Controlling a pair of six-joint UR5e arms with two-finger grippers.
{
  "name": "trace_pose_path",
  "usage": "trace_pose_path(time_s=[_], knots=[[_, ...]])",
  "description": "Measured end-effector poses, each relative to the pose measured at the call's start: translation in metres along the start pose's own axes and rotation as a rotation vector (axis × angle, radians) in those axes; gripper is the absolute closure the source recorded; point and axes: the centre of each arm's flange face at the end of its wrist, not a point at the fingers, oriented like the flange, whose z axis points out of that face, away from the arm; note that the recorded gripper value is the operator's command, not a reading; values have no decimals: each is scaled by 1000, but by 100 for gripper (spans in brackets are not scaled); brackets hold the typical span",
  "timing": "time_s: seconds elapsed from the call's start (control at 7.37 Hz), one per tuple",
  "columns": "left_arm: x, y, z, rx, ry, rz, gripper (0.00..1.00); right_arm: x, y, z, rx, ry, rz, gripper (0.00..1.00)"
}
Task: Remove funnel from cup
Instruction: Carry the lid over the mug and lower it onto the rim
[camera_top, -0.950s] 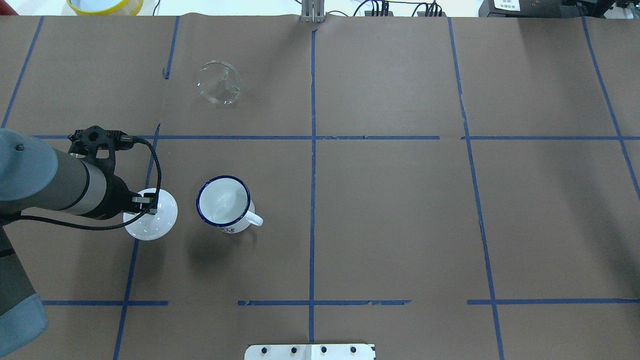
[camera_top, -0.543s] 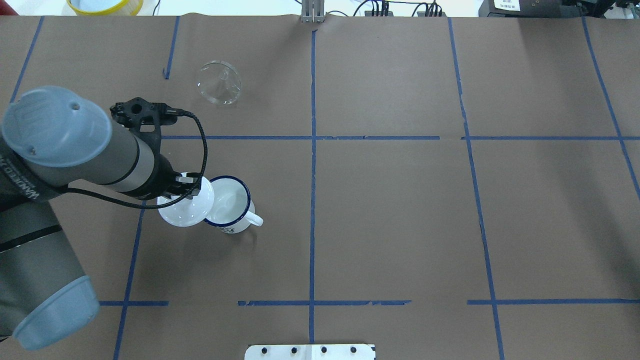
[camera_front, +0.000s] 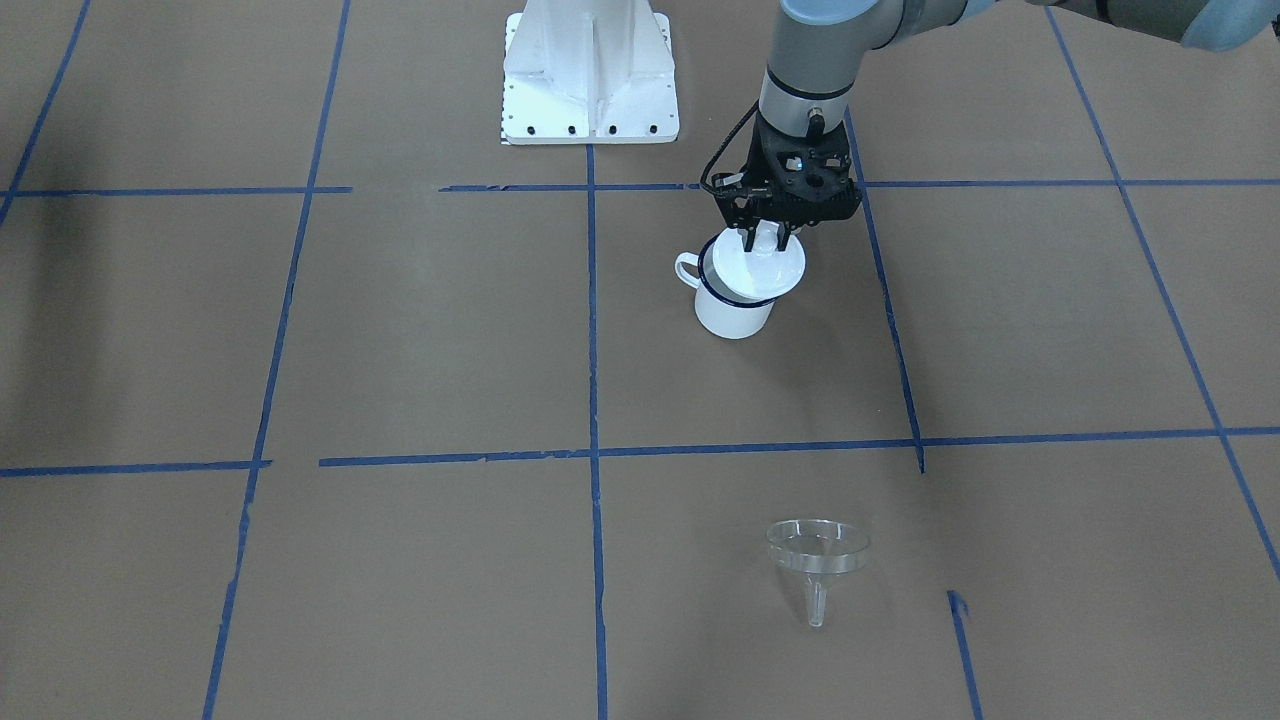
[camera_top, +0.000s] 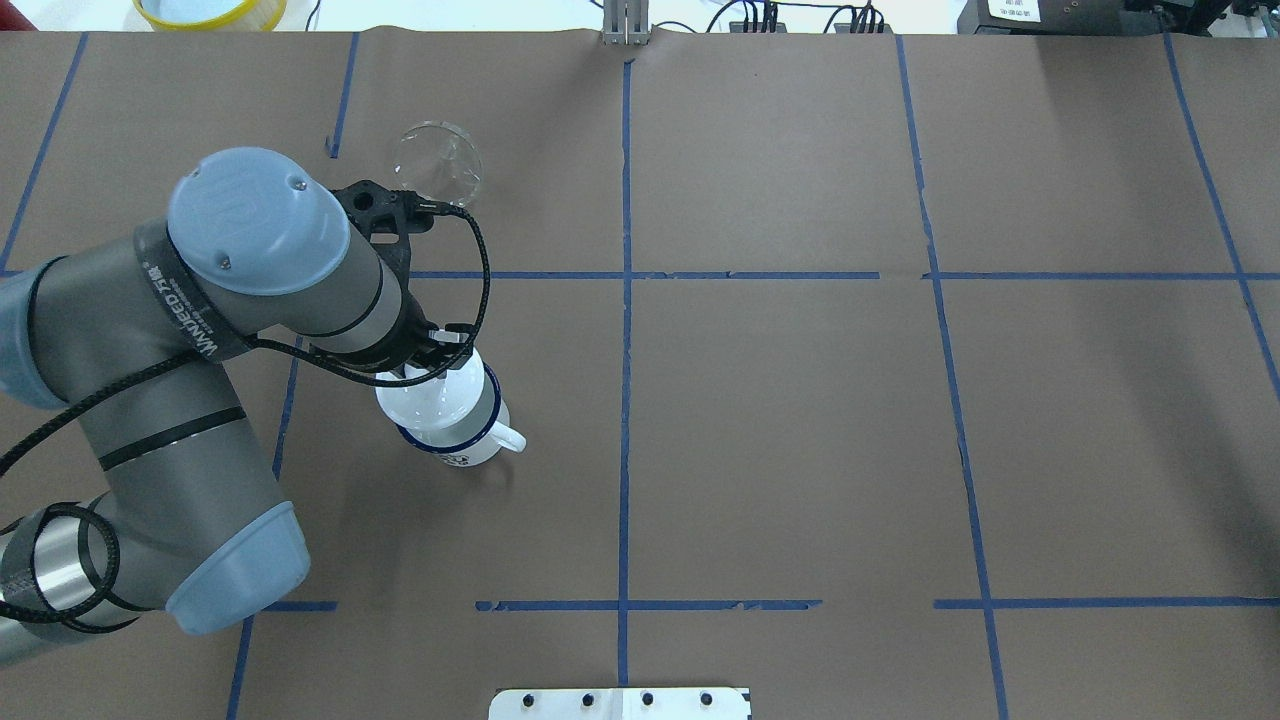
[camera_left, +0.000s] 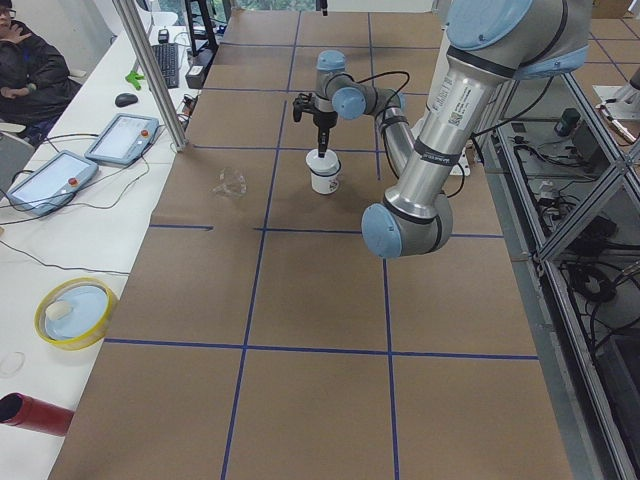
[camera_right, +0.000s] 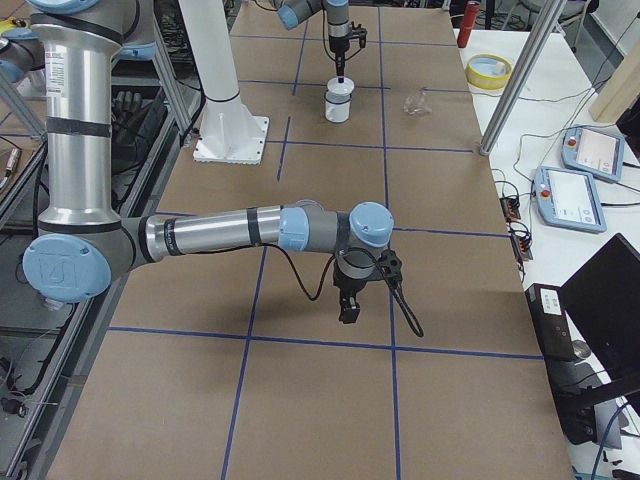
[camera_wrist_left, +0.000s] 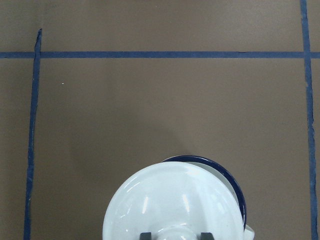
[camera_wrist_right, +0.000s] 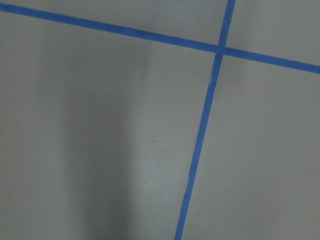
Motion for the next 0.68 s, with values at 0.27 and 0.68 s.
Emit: trace_pose_path(time_s=[0.27,0.68], knots=[[2,0,7,-5,-2,2,100,0,0,0,0,0,0,0],[3,2,10,-11,-3,4,100,0,0,0,0,0,0,0]])
